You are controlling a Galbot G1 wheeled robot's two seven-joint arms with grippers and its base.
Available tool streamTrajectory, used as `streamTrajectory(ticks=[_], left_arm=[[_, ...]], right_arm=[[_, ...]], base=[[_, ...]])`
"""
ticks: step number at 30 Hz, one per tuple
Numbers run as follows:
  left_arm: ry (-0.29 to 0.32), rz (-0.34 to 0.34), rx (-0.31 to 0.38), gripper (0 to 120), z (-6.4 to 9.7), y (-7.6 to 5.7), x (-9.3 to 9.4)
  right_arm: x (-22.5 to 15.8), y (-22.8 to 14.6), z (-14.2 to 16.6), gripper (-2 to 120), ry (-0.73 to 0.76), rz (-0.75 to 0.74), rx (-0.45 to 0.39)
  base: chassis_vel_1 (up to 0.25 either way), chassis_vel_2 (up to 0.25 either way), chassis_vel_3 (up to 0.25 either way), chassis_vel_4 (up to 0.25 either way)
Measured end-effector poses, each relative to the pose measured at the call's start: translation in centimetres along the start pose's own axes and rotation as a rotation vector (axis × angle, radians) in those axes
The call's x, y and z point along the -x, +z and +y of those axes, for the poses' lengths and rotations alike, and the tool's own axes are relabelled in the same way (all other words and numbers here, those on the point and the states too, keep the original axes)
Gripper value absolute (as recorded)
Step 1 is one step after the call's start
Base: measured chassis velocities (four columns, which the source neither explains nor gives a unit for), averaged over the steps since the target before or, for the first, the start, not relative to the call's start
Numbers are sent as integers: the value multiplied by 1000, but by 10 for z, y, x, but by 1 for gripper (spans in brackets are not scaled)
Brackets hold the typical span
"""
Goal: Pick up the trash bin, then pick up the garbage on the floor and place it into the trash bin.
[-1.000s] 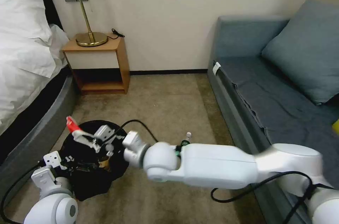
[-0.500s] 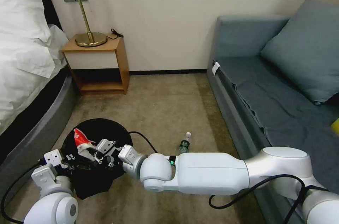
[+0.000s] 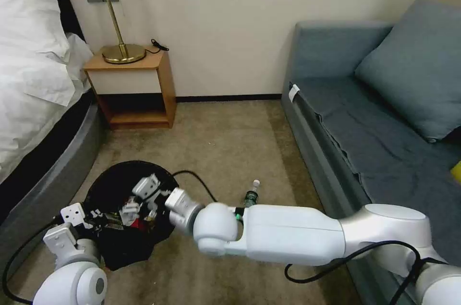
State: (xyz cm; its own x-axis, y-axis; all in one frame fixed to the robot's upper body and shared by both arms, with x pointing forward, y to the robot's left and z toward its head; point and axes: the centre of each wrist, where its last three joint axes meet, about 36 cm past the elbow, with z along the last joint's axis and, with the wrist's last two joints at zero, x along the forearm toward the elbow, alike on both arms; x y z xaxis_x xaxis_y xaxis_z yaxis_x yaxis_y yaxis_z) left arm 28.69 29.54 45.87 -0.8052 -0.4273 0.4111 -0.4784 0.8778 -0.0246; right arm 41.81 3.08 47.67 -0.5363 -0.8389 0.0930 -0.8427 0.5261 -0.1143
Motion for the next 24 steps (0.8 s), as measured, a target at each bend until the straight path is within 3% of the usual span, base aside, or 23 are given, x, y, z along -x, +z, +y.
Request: streamTrajectory(ticks=[11, 16, 19, 24], left_arm=[[-6, 7, 6, 2, 4, 2, 8], [-12, 14, 5, 2, 6, 4, 14], [-9, 16, 2, 2, 4, 4, 15], [-10, 18, 2, 2, 4, 5, 15]], right_arm=[[-45, -12, -80, 100, 282, -52, -41], [-31, 4, -106, 100, 450, 96, 82], [-4, 19, -119, 100, 547, 247, 179], [24, 61, -147, 100, 664, 380, 223]], base=[[0, 0, 0, 0], [0, 0, 0, 0], [0, 0, 0, 0], [0, 0, 0, 0]])
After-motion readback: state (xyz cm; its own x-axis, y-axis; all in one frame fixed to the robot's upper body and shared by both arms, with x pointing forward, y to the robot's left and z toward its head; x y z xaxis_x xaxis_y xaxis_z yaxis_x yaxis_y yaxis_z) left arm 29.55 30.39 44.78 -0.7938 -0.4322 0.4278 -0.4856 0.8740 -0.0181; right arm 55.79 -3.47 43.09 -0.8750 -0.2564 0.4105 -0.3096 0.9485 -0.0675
